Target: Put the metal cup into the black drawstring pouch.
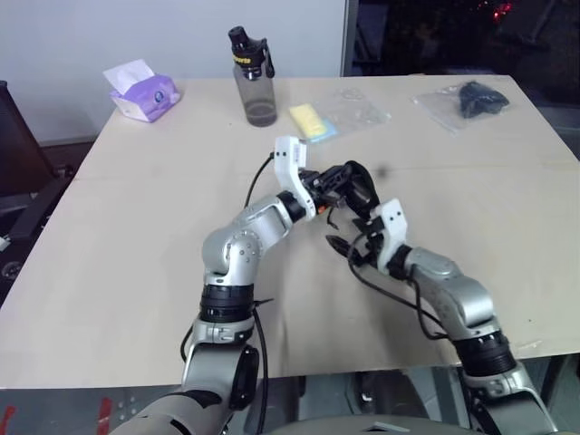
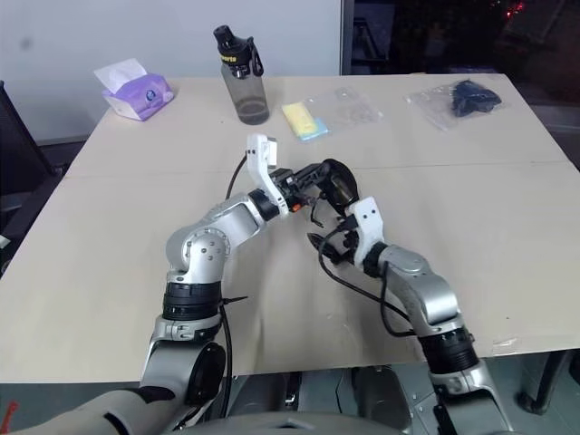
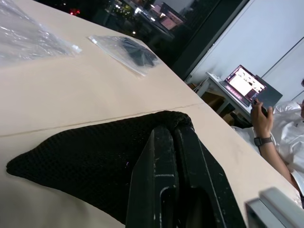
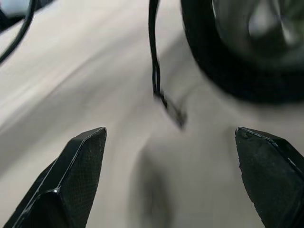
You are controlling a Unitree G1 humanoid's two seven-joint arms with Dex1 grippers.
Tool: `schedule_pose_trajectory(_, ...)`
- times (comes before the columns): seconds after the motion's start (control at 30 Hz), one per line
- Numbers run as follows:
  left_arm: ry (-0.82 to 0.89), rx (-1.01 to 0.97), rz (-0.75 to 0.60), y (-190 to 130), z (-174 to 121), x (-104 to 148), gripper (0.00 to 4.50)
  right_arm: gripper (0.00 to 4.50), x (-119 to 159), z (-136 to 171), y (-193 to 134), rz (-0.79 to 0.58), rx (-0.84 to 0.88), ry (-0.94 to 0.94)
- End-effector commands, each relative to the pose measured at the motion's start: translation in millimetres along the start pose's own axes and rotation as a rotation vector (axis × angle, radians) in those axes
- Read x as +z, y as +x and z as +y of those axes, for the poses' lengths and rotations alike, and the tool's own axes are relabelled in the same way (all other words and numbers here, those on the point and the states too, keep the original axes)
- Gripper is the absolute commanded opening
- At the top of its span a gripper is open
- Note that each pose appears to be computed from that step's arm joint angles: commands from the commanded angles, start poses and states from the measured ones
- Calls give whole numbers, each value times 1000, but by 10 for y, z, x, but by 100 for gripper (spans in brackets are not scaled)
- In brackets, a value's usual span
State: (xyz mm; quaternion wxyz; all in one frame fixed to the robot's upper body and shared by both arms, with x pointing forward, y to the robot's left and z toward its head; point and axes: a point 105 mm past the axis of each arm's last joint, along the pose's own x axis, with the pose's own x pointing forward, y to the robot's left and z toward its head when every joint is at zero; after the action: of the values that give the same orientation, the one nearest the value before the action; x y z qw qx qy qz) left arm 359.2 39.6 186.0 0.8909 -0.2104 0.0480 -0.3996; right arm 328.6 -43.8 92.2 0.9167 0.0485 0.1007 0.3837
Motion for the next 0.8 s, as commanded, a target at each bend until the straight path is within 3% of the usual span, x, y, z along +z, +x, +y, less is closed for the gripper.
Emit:
schedule_pose_trajectory(0.03,10,-34,-38,-16,-83,120,0,440,129,20,141,-61,-4,-49)
schedule_pose_trajectory(0.33,11,-27,-32,-3,-84,116,0,440,170,49,476,-138,-44,-126)
schedule_pose_trajectory(0.43,13,-23,-28,-16,-75,103,0,352,178,55,490,-169,-56,-120)
schedule_pose_trajectory(0.6,3,-9,-39,-16,-50,126,0,110,193,64,451,-207,-61,-97)
schedule_pose_trajectory(0.67,0,-5,-39,-14,-43,125,0,32,208,44,432,-220,-71,-88)
schedule_pose_trajectory(0.7,-1,-4,-39,-14,-43,121,0,2,217,38,421,-226,-73,-86)
schedule_pose_trajectory(0.8,-12,-10,-40,-12,-48,116,0,2,243,43,387,-234,-57,-73)
